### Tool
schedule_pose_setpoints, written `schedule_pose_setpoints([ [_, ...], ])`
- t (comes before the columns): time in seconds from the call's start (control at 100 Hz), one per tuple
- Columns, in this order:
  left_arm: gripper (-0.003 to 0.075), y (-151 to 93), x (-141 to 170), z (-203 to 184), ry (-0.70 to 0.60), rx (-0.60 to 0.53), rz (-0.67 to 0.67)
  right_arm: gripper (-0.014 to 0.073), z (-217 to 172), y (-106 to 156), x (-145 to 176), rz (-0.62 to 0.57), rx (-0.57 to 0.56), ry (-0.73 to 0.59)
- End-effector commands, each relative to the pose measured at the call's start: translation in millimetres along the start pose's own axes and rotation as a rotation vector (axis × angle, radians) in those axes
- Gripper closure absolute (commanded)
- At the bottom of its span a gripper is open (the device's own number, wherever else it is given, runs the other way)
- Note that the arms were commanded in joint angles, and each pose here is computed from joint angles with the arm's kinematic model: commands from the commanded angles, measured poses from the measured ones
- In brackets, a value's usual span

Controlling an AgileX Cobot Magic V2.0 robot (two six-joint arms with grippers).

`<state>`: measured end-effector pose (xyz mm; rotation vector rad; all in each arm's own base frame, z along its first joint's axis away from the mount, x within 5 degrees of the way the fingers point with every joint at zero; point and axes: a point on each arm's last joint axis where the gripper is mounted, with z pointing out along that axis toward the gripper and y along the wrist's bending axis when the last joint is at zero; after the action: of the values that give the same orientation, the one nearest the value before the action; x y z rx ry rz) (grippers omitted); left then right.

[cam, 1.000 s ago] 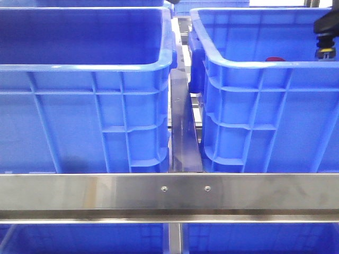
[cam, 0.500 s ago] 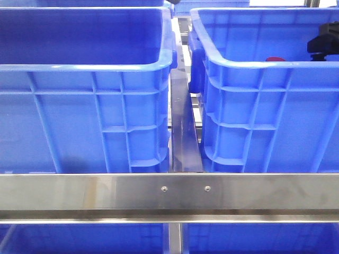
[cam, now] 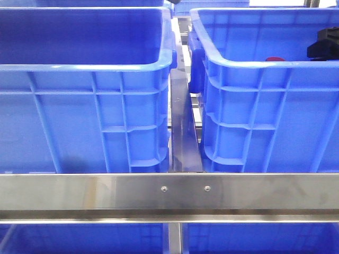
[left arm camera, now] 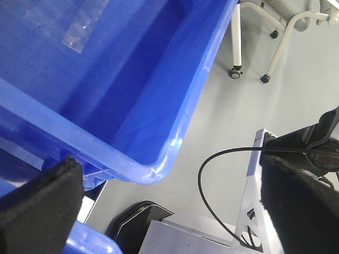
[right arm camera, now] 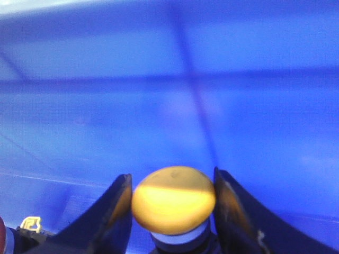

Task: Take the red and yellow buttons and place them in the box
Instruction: 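Carry the yellow button with the right gripper into the bin, release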

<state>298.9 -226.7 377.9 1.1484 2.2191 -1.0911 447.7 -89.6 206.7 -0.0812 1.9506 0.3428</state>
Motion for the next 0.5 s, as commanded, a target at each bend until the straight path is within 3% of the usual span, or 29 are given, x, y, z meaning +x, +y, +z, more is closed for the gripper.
schedule_pose_setpoints([
  [0.0, 0.0102, -26.1, -9.6, -23.1, -0.077, 0.049, 0.04, 0.0339, -15.5, 5.4, -38.5, 0.045, 0.0, -0.151],
  [0.15, 0.0102, -26.1, -9.6, -23.1, -0.077, 0.049, 0.04, 0.0206, -15.6, 6.0, -38.7, 0.045, -0.008, -0.153],
  [0.49, 0.0102, -26.1, -9.6, -23.1, -0.077, 0.049, 0.04, 0.0173, -18.4, 9.1, -40.5, 0.035, -0.021, -0.14],
])
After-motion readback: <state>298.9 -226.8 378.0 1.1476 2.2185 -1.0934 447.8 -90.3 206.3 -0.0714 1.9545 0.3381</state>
